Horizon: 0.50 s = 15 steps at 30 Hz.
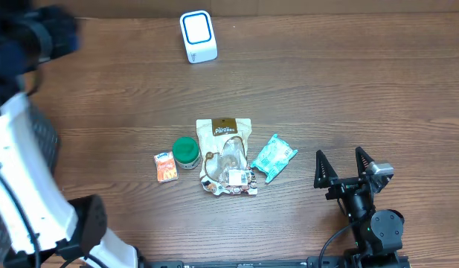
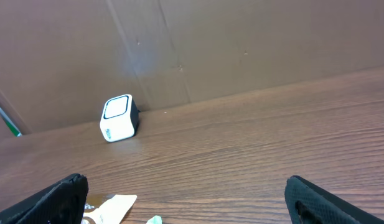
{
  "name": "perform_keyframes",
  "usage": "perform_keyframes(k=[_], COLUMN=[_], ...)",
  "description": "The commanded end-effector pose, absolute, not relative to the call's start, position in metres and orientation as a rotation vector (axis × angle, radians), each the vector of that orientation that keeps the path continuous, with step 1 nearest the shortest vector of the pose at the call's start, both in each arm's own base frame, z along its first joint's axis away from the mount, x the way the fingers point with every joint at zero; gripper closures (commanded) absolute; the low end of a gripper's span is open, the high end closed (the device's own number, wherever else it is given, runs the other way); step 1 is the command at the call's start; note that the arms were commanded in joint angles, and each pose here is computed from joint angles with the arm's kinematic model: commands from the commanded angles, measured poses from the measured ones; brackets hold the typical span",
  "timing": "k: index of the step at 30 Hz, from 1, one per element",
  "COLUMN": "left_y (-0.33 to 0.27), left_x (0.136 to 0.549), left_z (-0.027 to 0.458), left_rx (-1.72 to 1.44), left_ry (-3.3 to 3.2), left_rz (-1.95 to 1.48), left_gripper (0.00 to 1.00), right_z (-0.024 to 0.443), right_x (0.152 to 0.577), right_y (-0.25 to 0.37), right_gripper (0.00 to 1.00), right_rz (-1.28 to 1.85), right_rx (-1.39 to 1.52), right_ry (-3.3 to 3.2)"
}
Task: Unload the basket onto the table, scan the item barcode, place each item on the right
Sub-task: 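Move the left gripper into the basket toward the Kleenex tissue pack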
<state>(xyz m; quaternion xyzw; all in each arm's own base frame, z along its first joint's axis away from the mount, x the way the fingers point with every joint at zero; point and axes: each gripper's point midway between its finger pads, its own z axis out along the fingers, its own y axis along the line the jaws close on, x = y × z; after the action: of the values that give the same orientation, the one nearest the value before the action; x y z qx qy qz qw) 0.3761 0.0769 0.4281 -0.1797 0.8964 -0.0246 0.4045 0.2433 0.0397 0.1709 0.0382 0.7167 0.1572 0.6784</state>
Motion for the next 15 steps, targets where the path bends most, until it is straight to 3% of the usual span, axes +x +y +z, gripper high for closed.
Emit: perform_keyframes(k=[1, 10, 15], left_y=[0.127, 0.246, 0.278], left_x=[0.347, 0.268, 0.243], left_z=[0.434, 0.424, 0.408], left_rx=[-0.643, -1.123, -1.266], left_ry=[2.213, 2.074, 2.053], left_rz=[0.006, 0.147, 0.166], left_gripper=[0.48, 0.35, 0.13], right_z=[0.17, 0.17, 0.17], right_x=[0.243, 0.243, 0.243], right_y=[0.039, 0.039, 0.039], right_gripper=[0.0, 0.0, 0.0], right_rz=[0.352, 0.352, 0.352], right_rx=[0.091, 0.091, 0.091], right_ry=[1.603, 1.603, 1.603])
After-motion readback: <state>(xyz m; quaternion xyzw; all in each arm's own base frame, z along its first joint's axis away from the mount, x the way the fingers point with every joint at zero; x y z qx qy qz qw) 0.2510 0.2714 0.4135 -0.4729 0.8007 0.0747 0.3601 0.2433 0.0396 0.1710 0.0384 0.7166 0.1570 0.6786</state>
